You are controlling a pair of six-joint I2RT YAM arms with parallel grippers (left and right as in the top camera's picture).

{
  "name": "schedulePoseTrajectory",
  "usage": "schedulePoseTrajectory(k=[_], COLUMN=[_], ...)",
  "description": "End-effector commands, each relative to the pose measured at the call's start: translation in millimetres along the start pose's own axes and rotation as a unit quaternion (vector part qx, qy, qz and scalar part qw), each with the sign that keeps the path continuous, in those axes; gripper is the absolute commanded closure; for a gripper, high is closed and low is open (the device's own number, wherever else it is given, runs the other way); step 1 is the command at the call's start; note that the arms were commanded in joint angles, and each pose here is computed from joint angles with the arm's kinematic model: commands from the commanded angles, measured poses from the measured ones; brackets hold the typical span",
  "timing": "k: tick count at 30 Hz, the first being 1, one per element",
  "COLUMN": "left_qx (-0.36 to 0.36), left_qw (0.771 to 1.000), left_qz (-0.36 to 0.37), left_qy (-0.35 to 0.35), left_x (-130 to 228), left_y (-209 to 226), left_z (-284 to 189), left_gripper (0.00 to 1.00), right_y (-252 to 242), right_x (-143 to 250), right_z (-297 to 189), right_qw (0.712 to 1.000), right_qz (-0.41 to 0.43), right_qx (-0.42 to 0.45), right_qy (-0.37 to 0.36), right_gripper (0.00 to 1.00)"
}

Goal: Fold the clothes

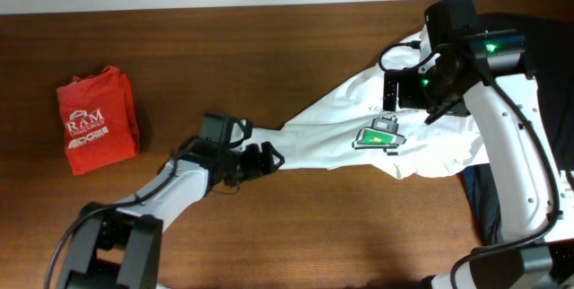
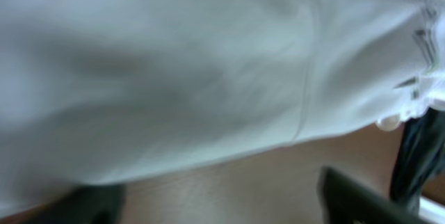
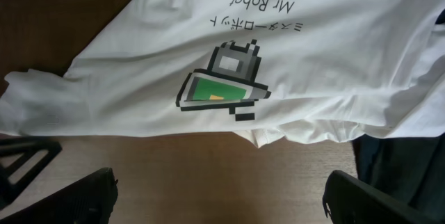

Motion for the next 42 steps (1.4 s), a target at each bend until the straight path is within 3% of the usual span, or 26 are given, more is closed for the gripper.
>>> schedulePoseTrajectory(k=[1,2,3,4,8,12,14,15,16,17,18,20,21,28,33,36,40,42], left_qx=[-0.002,-0.016,-0.032,-0.036,-0.024,-0.044,-0.001,0.04,0.053,0.04,0.014,-0.032,-0.06,-0.117,-0.129,-0.138,-0.125,-0.128], left_qw=[0.999,0.997,0.994,0.991,0.983,0.951,0.955,0.967,0.98,0.985,0.99,0.995,0.995,0.988,0.985,0.984,0.986,0.985], left_qz=[0.015,0.018,0.02,0.024,0.031,-0.006,-0.018,-0.017,-0.03,-0.043,-0.059,-0.063,-0.053,-0.1,-0.103,-0.106,-0.087,-0.06], left_qy=[-0.046,-0.073,-0.103,-0.123,-0.178,-0.306,-0.296,-0.25,-0.192,-0.163,-0.124,-0.068,-0.052,-0.021,-0.041,-0.037,-0.07,-0.101], left_x=[-14.3,-22.2,-30.4,-36.6,-71.6,-153.7,-167.9,-159.1,-140.3,-128.3,-109.9,-79.1,-65.8,2.3,3.4,0.1,-15.5,-33.6], left_y=[-6.8,-4.6,-1.9,-2.4,-2.0,15.4,11.2,2.9,0.5,2.7,5.4,2.6,-0.8,-20.6,-14.3,-4.4,-5.8,-8.3], left_z=[12.0,11.0,9.4,7.9,-19.3,-112.0,-138.8,-138.3,-126.8,-118.7,-107.2,-88.3,-79.3,-19.9,5.8,25.1,36.2,23.9], left_gripper=[0.41,0.61,0.92,0.99,0.99,0.99,1.0,0.99,0.96,0.77,0.51,0.24,0.01,0.01,0.05,0.16,0.99,1.0], right_y=[-0.5,-0.5,-0.6,-0.8,-7.0,-11.6,-11.5,-11.6,-11.6,-11.6,-11.6,-11.6,-11.6,-11.7,-11.7,-11.7,-11.7,-11.8], right_x=[0.2,1.0,1.7,1.9,1.8,1.9,2.3,2.3,2.3,2.3,2.3,2.5,2.8,6.2,6.9,7.5,7.5,7.5], right_z=[-7.9,-7.9,-7.8,-7.8,-8.0,-8.4,-8.3,-8.2,-7.9,-7.9,-7.9,-7.9,-7.9,-7.9,-7.9,-8.0,-8.0,-8.0], right_qw=[1.0,1.0,1.0,1.0,1.0,0.999,0.999,0.999,0.999,0.999,0.999,0.999,0.999,0.999,0.999,0.999,0.999,0.999], right_qz=[0.005,0.005,0.005,0.005,0.005,0.005,0.005,0.005,0.005,0.005,0.005,0.005,0.005,0.005,0.005,0.005,0.005,0.005], right_qx=[0.0,0.0,0.001,0.001,0.027,0.046,0.045,0.046,0.046,0.045,0.045,0.046,0.046,0.046,0.046,0.046,0.046,0.046], right_qy=[-0.01,-0.008,-0.006,-0.006,-0.007,-0.006,-0.006,-0.005,-0.005,-0.005,-0.005,-0.005,-0.004,0.005,0.007,0.008,0.008,0.008], right_gripper=[0.01,0.01,0.01,0.01,0.01,0.01,0.01,0.01,0.01,0.01,0.01,0.01,0.01,0.01,0.01,0.01,0.01,0.01])
Point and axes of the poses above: each gripper's point midway between its finger pads, its own z axis out along the fingers, its own y axis along the line the jaws close on, x = y × z, the point moved 5 cm from there along -z, back along the fingers, and after that the axes turned 11 degrees about -z, right-handed, at the moved point
